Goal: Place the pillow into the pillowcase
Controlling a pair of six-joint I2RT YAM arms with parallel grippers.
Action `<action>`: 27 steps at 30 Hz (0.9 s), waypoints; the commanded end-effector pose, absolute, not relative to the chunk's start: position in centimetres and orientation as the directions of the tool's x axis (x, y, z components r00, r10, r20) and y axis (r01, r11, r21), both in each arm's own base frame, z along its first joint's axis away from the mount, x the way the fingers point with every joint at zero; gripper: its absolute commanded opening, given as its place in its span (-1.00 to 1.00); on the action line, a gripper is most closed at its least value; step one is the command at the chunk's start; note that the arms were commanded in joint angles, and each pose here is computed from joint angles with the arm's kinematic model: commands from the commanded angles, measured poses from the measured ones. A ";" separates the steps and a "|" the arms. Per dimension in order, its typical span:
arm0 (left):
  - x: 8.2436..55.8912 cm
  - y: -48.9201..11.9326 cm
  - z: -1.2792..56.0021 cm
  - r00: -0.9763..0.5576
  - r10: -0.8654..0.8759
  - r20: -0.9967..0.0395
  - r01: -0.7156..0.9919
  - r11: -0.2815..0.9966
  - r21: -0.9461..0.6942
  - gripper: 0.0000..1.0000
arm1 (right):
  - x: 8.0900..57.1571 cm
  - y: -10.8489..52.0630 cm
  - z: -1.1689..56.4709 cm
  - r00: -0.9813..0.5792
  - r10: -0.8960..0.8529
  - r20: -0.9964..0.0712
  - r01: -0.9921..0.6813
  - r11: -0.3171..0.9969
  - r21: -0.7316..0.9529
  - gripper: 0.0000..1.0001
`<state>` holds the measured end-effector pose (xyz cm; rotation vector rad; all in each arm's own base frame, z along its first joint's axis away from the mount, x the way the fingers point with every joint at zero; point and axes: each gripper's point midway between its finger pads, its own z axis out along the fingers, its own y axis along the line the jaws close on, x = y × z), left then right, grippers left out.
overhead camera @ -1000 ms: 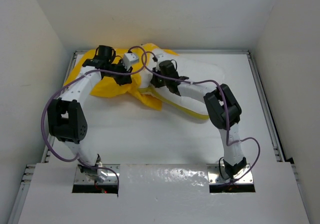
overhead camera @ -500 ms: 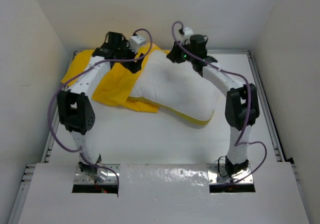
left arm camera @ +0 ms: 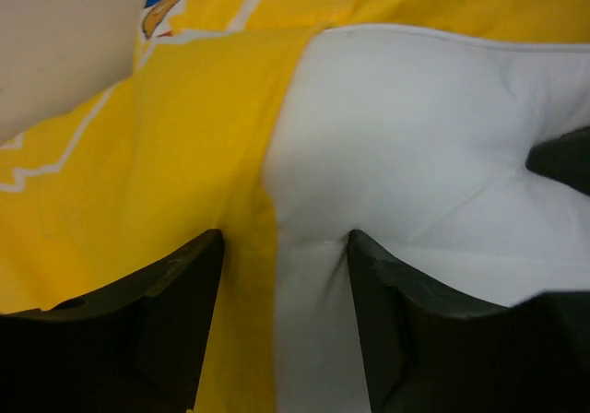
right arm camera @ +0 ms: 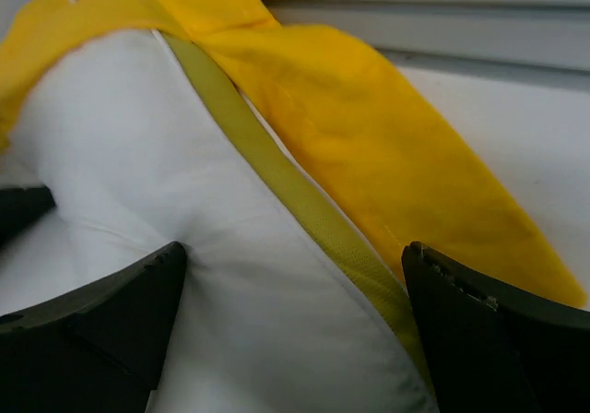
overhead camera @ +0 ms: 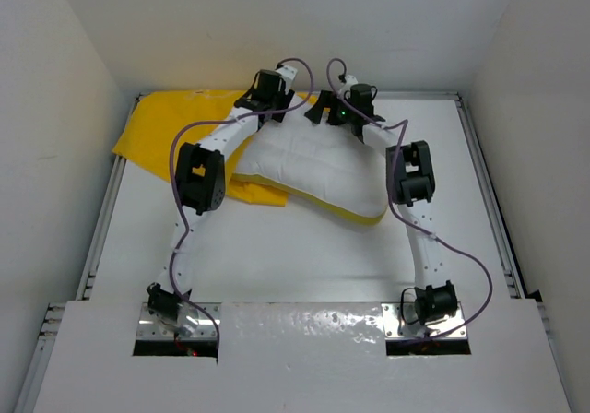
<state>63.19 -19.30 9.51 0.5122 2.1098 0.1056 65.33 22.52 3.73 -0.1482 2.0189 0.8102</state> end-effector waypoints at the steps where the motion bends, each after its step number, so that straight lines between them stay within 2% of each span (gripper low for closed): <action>1: 64.2 -16.2 11.6 -0.467 0.383 -0.797 0.176 0.924 0.340 0.06 | 64.8 25.7 5.6 -0.547 0.194 -0.814 -0.492 0.712 0.500 0.98; 3: 63.9 -16.0 11.1 -0.478 0.394 -0.785 0.182 0.919 0.350 -0.07 | 62.7 27.2 4.0 -0.579 0.129 -0.805 -0.531 0.690 0.493 0.93; 4: 63.5 -15.7 10.2 -0.496 0.402 -0.770 0.184 0.915 0.360 -0.26 | 61.8 27.6 3.6 -0.595 0.108 -0.796 -0.540 0.679 0.496 0.78; 5: 63.4 -15.2 9.9 -0.501 0.401 -0.767 0.168 0.914 0.369 -0.41 | 60.3 27.9 3.2 -0.617 0.087 -0.782 -0.548 0.666 0.506 0.36; 6: 63.3 -14.7 9.4 -0.516 0.393 -0.761 0.152 0.917 0.370 -0.60 | 59.6 28.2 3.3 -0.620 0.076 -0.781 -0.555 0.662 0.504 0.10; 7: 63.1 -14.3 9.1 -0.530 0.388 -0.754 0.148 0.918 0.369 -0.86 | 59.0 28.1 3.4 -0.623 0.071 -0.779 -0.555 0.661 0.505 -0.28; 8: 63.1 -13.6 8.9 -0.543 0.374 -0.752 0.134 0.922 0.362 -0.97 | 57.8 27.7 3.5 -0.637 0.069 -0.768 -0.544 0.666 0.511 -0.92; 9: 63.0 -13.3 9.3 -0.545 0.357 -0.758 0.122 0.929 0.350 -1.00 | 57.2 27.7 3.9 -0.637 0.072 -0.767 -0.543 0.664 0.514 -1.00; 10: 63.0 -12.8 9.4 -0.553 0.349 -0.757 0.123 0.932 0.340 -1.00 | 56.9 27.5 4.5 -0.622 0.076 -0.779 -0.554 0.661 0.506 -1.00; 15: 61.4 -14.0 14.3 -0.504 0.378 -0.777 0.230 0.925 0.301 -1.00 | 51.6 27.6 7.2 -0.635 0.031 -0.772 -0.592 0.622 0.512 -1.00; 17: 59.3 -16.1 15.6 -0.471 0.447 -0.760 0.404 0.876 0.264 -1.00 | 48.2 28.1 7.8 -0.641 -0.012 -0.767 -0.619 0.599 0.508 -1.00; 18: 57.5 -17.7 15.2 -0.464 0.484 -0.742 0.527 0.824 0.208 -1.00 | 46.7 28.4 7.8 -0.651 -0.035 -0.758 -0.629 0.584 0.514 -0.90; 19: 56.4 -18.3 14.9 -0.447 0.520 -0.728 0.593 0.781 0.194 -0.99 | 44.7 28.5 6.8 -0.677 -0.060 -0.733 -0.624 0.575 0.529 -0.67; 20: 55.4 -18.6 14.7 -0.377 0.615 -0.692 0.690 0.685 0.232 -0.88 | 43.6 29.0 7.1 -0.677 -0.083 -0.732 -0.641 0.555 0.530 -0.33; 21: 53.7 -18.9 13.9 -0.375 0.649 -0.662 0.751 0.631 0.194 -0.58 | 42.6 29.2 8.2 -0.683 -0.086 -0.725 -0.650 0.522 0.551 -0.03; 22: 53.5 -18.7 13.7 -0.368 0.665 -0.649 0.758 0.619 0.205 -0.42 | 42.2 29.2 8.4 -0.696 -0.077 -0.714 -0.640 0.519 0.567 0.42; 24: 54.5 -17.7 13.6 -0.396 0.658 -0.641 0.705 0.665 0.247 -0.10 | 43.3 28.4 9.3 -0.711 -0.014 -0.703 -0.596 0.544 0.591 0.64; 25: 54.9 -17.5 13.8 -0.399 0.650 -0.646 0.688 0.678 0.258 0.00 | 44.3 27.7 9.7 -0.706 0.014 -0.708 -0.580 0.562 0.590 0.86; 26: 55.3 -17.4 13.8 -0.409 0.637 -0.654 0.667 0.697 0.262 0.04 | 45.0 27.5 9.9 -0.705 0.035 -0.709 -0.564 0.578 0.590 0.96; 27: 55.8 -17.5 14.0 -0.399 0.633 -0.664 0.654 0.704 0.277 0.09 | 45.6 27.2 9.6 -0.704 0.041 -0.709 -0.553 0.596 0.583 0.98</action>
